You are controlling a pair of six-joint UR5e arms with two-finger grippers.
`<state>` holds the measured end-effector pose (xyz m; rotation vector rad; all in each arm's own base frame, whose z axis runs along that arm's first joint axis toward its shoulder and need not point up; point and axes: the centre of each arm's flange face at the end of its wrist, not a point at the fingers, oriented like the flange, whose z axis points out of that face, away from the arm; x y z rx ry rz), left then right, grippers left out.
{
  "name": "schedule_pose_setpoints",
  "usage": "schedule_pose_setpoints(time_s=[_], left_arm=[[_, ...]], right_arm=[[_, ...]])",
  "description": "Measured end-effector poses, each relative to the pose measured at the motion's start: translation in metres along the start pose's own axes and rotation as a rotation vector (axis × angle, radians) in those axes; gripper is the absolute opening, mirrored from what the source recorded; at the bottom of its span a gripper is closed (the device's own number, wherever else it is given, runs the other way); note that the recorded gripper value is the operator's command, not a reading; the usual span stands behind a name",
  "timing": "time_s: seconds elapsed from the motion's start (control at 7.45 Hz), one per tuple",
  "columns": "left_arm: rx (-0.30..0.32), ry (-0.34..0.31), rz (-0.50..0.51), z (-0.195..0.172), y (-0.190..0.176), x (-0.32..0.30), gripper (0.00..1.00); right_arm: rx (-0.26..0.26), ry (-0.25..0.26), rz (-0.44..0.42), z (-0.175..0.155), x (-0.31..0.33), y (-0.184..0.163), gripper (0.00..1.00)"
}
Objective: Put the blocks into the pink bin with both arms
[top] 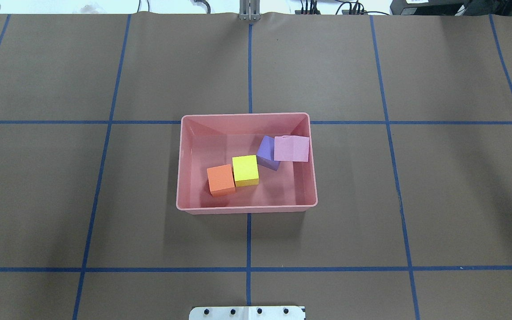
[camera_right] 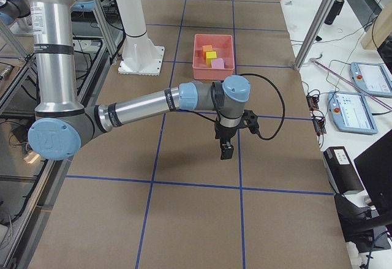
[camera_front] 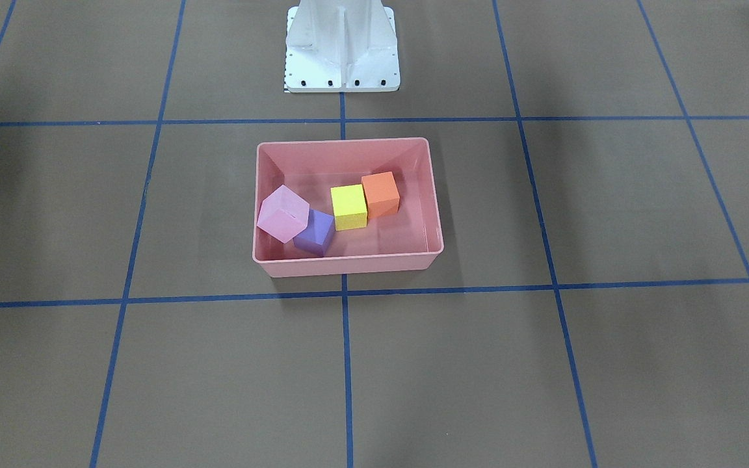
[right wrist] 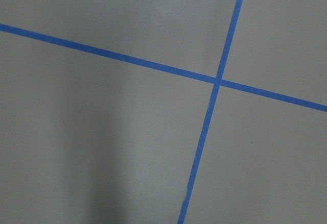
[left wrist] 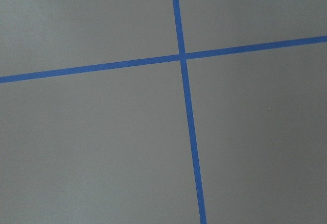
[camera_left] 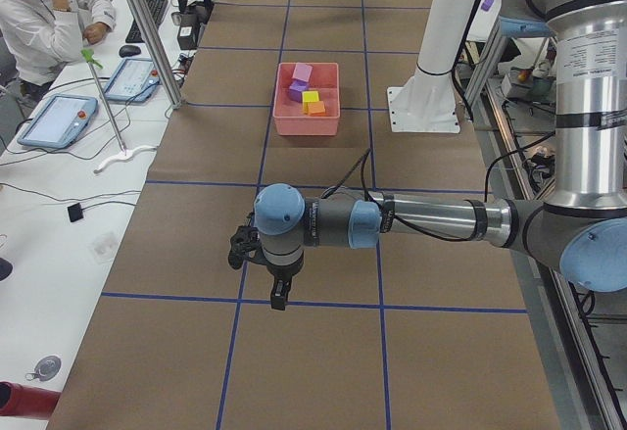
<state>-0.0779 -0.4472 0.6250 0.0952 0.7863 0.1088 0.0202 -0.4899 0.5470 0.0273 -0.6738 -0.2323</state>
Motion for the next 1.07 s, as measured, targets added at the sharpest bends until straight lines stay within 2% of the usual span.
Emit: schedule_pose_setpoints(time_s=[1.07], left_arm=[[0.013, -0.002, 0.017, -0.006, -0.002, 0.006, 1.0]], right_arm=[[-0.026, -0.003, 0.018, 0.013, 0.008, 0.016, 1.0]])
